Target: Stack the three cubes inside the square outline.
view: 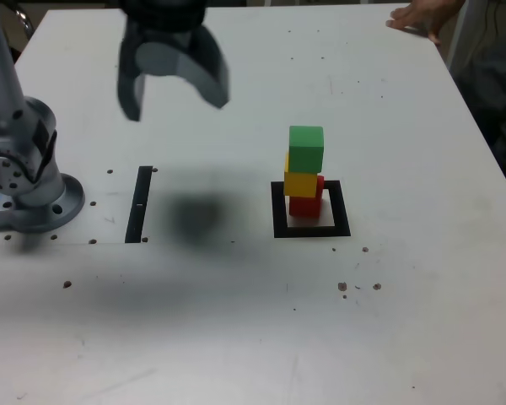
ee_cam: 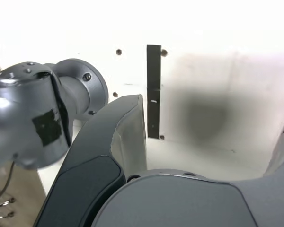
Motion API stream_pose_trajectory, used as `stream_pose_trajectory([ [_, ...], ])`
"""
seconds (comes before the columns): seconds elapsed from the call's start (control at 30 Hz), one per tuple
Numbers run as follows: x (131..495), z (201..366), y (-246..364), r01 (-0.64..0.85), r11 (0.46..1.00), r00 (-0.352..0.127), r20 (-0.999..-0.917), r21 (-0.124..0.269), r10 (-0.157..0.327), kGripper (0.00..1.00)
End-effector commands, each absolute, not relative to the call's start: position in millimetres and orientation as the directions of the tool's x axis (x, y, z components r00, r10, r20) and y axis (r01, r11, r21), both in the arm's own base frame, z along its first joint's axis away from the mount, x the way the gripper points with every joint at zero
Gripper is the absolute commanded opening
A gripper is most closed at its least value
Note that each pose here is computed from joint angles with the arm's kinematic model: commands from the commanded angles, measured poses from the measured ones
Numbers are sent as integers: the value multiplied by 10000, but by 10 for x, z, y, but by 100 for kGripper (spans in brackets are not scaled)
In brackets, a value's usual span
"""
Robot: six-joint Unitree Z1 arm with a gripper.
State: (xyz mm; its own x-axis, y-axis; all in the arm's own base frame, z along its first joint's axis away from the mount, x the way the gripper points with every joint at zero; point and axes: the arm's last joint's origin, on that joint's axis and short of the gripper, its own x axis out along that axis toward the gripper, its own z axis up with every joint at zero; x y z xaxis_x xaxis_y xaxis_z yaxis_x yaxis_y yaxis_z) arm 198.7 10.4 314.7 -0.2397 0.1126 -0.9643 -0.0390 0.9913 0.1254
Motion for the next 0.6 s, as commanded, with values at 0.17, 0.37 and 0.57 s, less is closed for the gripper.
stream_pose_trajectory([
  [0.17, 1696, 2776, 113, -596, 9926, -2675, -9597, 1059, 863, 100],
  [0.37, 1558, 2490, 99, -701, 9936, -2763, -9588, 889, 663, 100],
  [0.57, 1535, 2289, 90, -768, 9945, -2699, -9617, 716, 484, 100],
])
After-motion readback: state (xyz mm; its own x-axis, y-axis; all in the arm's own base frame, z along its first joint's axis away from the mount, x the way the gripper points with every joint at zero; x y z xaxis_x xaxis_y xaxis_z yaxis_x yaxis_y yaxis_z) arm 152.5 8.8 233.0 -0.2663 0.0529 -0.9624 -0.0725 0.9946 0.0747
